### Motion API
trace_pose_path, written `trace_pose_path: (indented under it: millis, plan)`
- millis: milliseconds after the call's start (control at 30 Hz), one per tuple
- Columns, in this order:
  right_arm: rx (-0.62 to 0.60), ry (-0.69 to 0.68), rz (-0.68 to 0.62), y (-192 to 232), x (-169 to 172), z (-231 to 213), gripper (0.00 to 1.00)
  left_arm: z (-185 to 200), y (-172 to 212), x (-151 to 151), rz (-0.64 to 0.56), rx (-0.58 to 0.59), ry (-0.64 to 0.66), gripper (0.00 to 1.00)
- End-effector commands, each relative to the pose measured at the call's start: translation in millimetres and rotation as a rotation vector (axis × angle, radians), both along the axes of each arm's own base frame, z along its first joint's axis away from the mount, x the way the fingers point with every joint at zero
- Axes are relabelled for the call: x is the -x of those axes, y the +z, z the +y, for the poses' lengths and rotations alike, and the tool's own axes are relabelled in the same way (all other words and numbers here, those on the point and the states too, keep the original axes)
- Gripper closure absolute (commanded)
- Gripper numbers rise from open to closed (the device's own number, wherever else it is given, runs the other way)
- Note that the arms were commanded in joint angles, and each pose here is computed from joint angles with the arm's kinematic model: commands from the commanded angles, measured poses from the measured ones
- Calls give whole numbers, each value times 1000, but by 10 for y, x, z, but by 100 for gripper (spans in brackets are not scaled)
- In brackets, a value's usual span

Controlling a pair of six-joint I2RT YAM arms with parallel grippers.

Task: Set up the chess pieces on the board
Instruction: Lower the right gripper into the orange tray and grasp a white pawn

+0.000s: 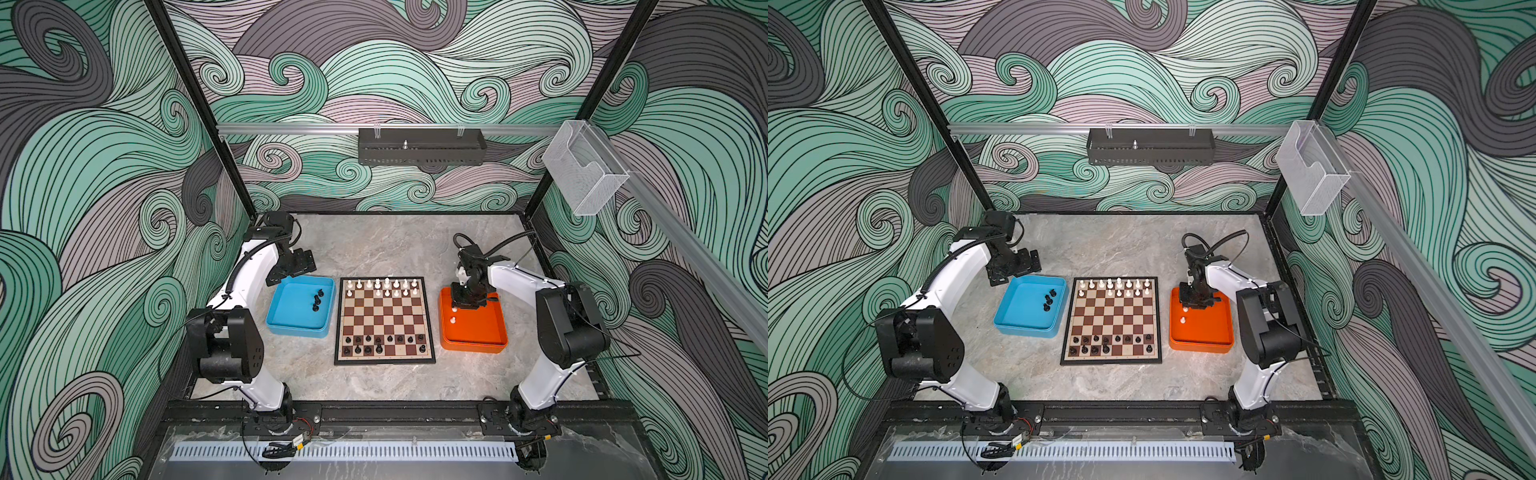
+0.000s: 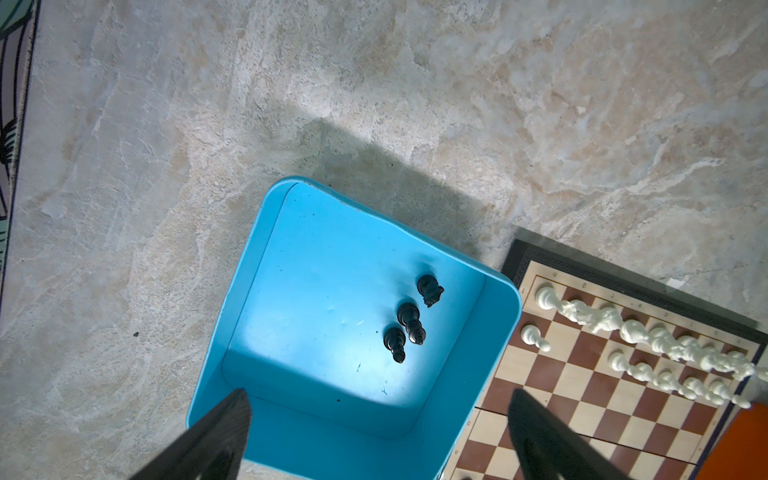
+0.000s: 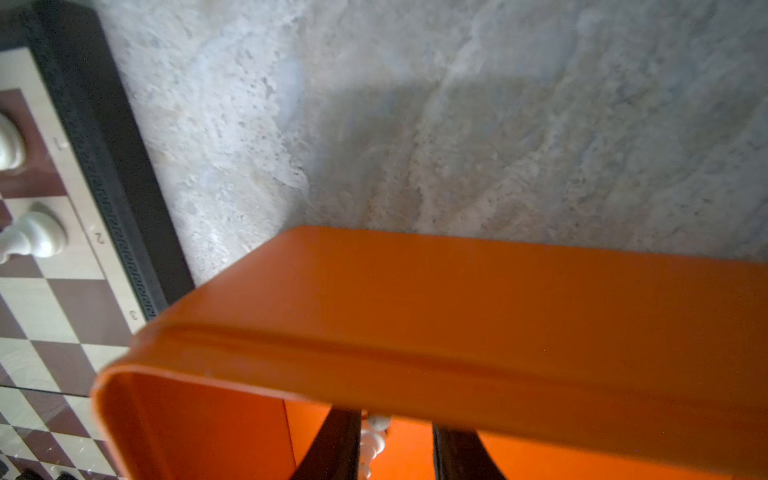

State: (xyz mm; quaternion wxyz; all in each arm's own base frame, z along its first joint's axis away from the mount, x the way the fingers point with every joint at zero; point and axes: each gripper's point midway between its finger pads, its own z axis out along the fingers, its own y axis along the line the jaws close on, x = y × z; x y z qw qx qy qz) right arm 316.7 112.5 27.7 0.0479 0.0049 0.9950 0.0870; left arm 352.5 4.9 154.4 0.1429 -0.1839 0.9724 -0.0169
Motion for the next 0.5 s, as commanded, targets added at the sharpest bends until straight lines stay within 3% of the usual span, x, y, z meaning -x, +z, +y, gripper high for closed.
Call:
trace_pose_path:
  millis: [0, 467]
  plan:
    - [-10, 4, -11, 16, -72, 36, 72, 16, -26, -15, 8, -1, -3, 1]
    - [-9, 14, 3, -36, -65, 61, 79, 23, -52, -9, 16, -1, -1, 1]
